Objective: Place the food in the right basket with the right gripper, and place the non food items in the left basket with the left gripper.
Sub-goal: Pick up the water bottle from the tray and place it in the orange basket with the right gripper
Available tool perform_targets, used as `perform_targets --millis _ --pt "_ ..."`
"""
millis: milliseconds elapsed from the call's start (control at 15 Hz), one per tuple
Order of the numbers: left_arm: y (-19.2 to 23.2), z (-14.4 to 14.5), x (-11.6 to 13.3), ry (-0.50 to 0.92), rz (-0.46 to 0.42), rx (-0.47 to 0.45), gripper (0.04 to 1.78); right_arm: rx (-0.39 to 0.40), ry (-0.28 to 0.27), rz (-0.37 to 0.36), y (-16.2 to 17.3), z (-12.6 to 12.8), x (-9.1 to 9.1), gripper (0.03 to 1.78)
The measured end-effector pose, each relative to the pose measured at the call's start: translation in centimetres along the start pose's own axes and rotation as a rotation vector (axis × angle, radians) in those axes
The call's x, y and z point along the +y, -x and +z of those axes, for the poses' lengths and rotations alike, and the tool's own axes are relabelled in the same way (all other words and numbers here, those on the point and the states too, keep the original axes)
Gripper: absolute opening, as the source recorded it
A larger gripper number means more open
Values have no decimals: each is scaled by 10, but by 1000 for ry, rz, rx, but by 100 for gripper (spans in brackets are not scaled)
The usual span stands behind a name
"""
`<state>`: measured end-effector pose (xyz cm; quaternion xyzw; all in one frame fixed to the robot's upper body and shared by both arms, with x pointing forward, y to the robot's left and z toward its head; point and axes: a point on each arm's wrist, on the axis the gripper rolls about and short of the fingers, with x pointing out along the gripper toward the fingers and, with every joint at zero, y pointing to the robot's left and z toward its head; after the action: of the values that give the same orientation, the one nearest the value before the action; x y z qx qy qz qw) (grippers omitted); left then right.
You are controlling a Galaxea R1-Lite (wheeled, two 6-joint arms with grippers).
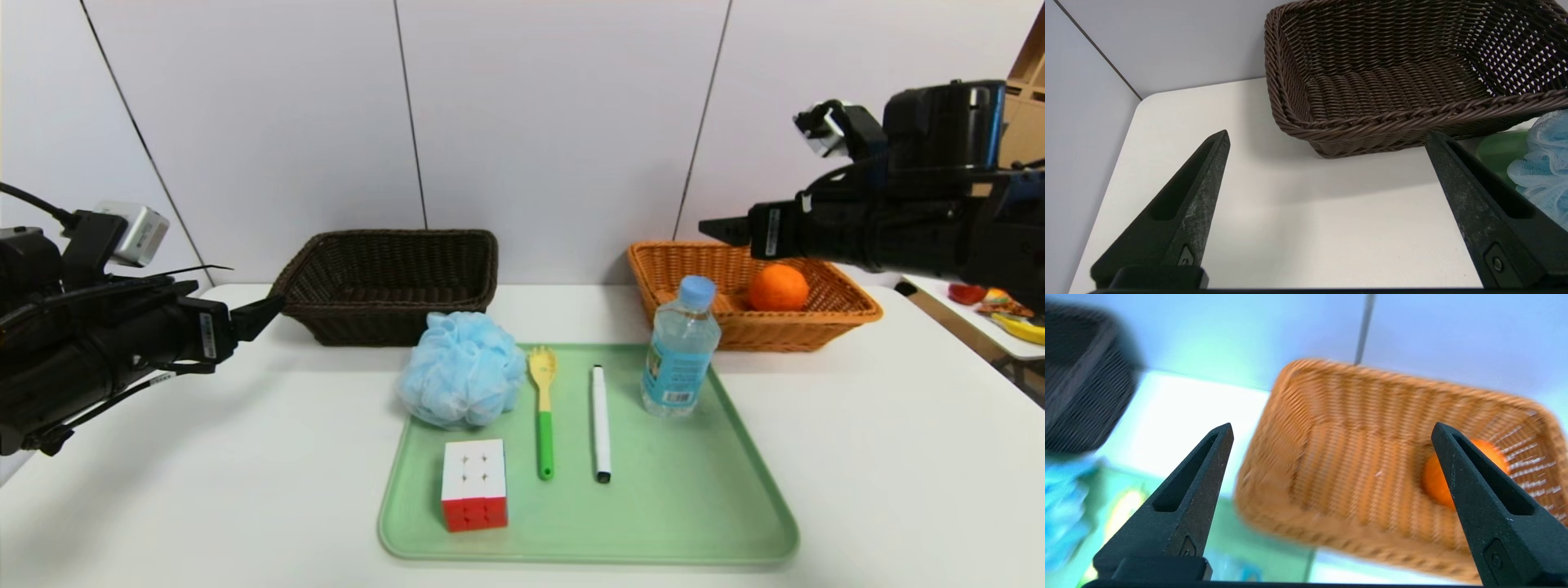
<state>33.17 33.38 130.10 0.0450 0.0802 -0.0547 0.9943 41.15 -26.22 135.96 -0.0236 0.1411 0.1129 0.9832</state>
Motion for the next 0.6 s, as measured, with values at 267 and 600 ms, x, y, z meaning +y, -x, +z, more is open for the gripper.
perform_targets --millis 267,600 --pt "2 -7 -1 3 0 19 169 -75 28 64 47 -57 15 168" --pt "4 -9 -1 -3 4 6 169 -221 5 114 90 -95 18 169"
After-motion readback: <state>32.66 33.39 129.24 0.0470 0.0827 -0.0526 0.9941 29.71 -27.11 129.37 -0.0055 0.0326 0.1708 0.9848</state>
